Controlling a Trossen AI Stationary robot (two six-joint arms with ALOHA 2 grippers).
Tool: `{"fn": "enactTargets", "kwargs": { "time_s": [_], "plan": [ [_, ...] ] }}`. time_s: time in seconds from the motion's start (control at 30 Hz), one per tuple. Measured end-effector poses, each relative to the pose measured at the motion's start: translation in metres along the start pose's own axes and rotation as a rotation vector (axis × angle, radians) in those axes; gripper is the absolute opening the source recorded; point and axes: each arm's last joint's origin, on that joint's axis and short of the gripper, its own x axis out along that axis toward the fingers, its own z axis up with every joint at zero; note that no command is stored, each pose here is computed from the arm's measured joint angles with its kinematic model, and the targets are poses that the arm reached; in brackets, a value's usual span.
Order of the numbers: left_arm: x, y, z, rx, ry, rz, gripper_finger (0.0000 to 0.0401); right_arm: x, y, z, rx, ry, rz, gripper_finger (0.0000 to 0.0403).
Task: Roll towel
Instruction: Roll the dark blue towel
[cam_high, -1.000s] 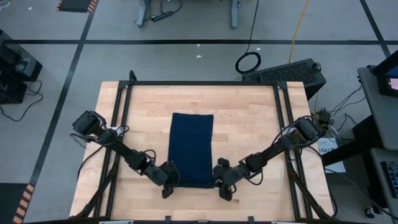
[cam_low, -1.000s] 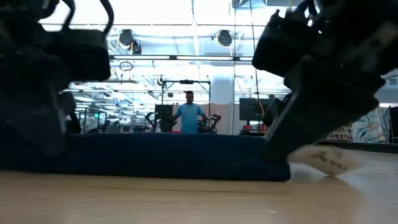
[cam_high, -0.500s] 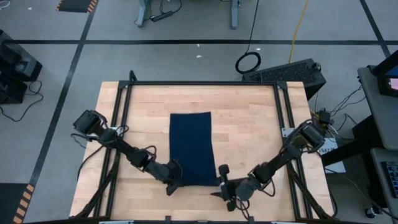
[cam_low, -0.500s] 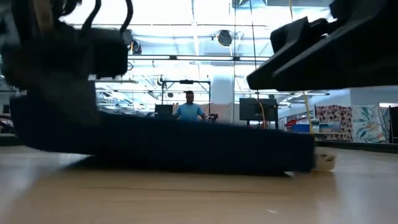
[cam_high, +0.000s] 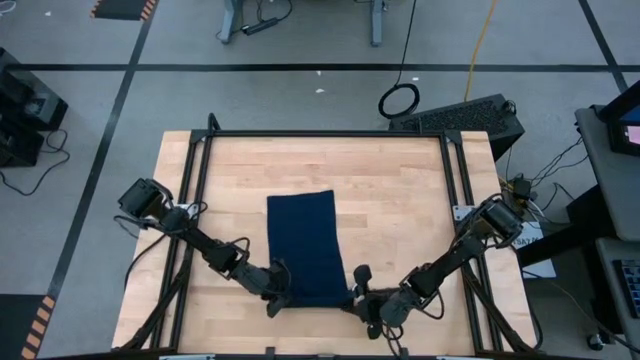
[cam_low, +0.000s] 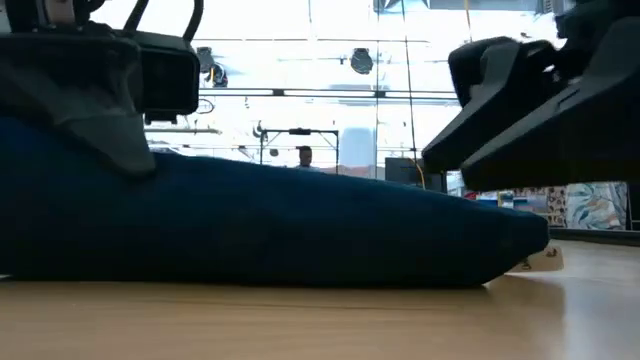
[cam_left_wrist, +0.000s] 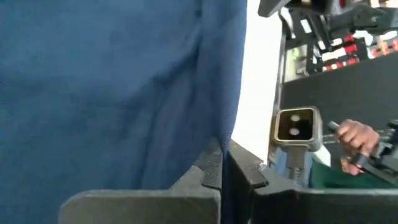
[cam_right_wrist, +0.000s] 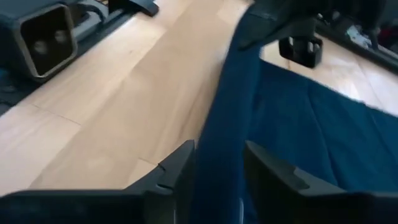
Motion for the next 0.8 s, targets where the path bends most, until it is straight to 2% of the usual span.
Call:
{"fn": "enactTargets", "kwargs": {
  "time_s": [0.13, 0.3, 0.43, 0.67, 0.8],
  "plan": [
    [-0.001, 0.004, -0.003, -0.039, -0.002, 0.021, 0.0004, 0.006, -0.010, 0.000, 0.124, 0.007, -0.021, 0.0125],
    [-0.002, 0.006, -0.009, -0.057, 0.002, 0.057, 0.0004, 0.015, -0.024, -0.003, 0.242, 0.039, 0.070, 0.0125],
    [-0.002, 0.007, -0.014, -0.049, 0.008, 0.082, 0.0004, 0.019, -0.033, -0.004, 0.290, 0.053, 0.104, 0.0119],
    [-0.003, 0.012, -0.022, -0.074, 0.021, 0.161, 0.0004, 0.025, -0.044, -0.005, 0.404, 0.073, 0.235, 0.0078],
    [-0.004, 0.012, -0.024, -0.075, 0.025, 0.165, 0.0004, 0.026, -0.045, -0.005, 0.421, 0.073, 0.234, 0.0069]
  ]
}}
